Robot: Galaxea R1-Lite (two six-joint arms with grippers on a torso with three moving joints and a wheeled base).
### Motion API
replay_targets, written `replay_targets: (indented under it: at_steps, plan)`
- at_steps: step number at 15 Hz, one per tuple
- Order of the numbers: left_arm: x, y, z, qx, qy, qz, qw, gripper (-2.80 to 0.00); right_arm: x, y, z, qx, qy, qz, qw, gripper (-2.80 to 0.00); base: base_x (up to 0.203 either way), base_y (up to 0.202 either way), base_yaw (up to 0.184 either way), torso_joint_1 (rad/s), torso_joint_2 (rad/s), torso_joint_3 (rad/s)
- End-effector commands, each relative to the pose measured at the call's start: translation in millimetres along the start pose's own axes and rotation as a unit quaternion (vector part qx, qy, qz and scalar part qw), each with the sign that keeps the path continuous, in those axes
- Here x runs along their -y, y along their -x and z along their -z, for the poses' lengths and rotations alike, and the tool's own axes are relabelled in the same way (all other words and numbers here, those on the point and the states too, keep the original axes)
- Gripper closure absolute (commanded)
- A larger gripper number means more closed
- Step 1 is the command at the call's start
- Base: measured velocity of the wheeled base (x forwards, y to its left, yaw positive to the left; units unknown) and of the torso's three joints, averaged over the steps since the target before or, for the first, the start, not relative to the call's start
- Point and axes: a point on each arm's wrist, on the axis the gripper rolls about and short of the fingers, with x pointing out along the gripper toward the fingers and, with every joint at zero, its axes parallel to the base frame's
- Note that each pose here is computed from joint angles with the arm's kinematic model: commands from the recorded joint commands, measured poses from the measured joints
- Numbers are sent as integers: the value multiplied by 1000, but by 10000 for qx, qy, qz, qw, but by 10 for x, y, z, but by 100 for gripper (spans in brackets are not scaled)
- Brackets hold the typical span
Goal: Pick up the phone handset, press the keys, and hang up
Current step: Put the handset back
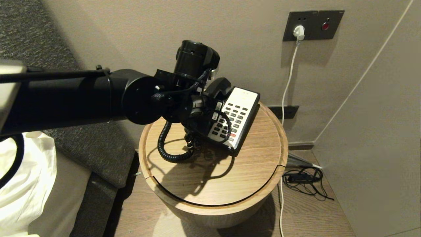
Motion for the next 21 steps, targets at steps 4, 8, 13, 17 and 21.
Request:
replay_targets:
  at_steps: [4,8,13,17,21]
  plan:
    - [20,-64,41,-112,-59,-18,9999,0,-8,-13,-8,-81,-164,-78,9998,0,0,0,0,0,0,0]
    - [28,-67,50,-137,-70,-11,9999,-280,-6,-13,-5,-85,-166,-74,9998,0,0,0,0,0,0,0]
    - [12,-8,4,-42,-8,-7,10000,-280,0,-10,3,-96,-170,-64,9998,0,0,0,0,0,0,0]
    - [11,16,-4,-27,-6,7,10000,-280,-4,-7,0,-85,-165,-74,9998,0,0,0,0,0,0,0]
    - [1,23,8,-58,-1,2,10000,0,-3,-15,-3,-85,-165,-74,9998,0,0,0,0,0,0,0]
